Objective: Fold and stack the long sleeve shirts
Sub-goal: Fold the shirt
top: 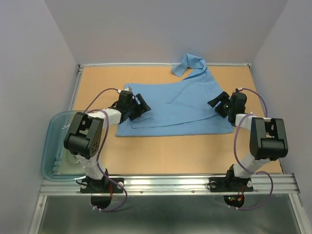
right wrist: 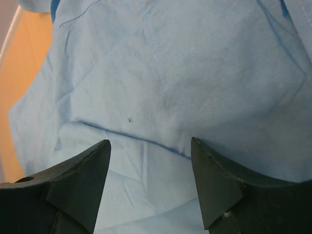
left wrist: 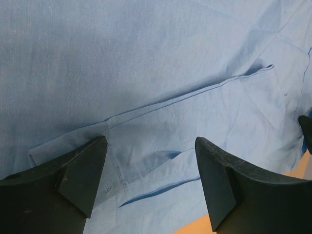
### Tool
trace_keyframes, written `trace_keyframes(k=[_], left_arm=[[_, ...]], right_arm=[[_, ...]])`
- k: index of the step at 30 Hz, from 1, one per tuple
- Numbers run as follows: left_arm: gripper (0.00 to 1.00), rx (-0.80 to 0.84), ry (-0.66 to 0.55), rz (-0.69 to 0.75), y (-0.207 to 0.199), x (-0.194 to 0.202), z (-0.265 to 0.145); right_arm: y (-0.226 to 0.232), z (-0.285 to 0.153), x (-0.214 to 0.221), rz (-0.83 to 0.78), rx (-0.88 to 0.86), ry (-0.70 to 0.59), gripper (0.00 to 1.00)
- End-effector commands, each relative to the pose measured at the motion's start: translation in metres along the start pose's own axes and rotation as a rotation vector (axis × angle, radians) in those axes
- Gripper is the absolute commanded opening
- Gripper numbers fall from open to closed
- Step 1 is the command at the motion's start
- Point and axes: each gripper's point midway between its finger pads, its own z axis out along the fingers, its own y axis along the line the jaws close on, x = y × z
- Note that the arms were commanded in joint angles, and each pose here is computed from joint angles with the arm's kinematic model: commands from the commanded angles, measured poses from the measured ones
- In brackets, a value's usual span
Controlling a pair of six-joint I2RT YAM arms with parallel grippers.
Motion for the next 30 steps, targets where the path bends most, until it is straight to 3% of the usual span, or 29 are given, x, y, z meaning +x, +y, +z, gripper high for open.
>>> trace_keyframes(k=[1, 9, 16, 20, 24, 30], left_arm=[[0.86, -0.105, 0.091, -0.010, 0.032, 0.030, -0.016], [0.86, -0.112, 0.130, 0.022, 0.034, 0.046, -0.027], [0.86, -0.133, 0.149, 0.022, 0.044, 0.060, -0.036], [0.86, -0.139, 0.145, 0.030, 0.046, 0.062, -0.047], [0.86, -0.133, 0.152, 0.029, 0.049, 0.069, -0.061], [0.86, -0.165, 0.205, 0.029, 0.067, 0.093, -0.082]], right_arm=[[-0.003, -0.026, -0.003, -0.128, 0.115, -0.011, 0.71], [-0.001, -0.040, 0.025, -0.328, 0.301, 0.067, 0.67], [-0.050, -0.047, 0.072, -0.345, 0.481, 0.235, 0.67], [-0.077, -0.077, 0.078, -0.299, 0.619, 0.209, 0.64], [-0.095, -0.113, 0.101, -0.220, 0.722, 0.291, 0.64], [-0.089, -0.156, 0.149, -0.011, 0.663, 0.392, 0.70]])
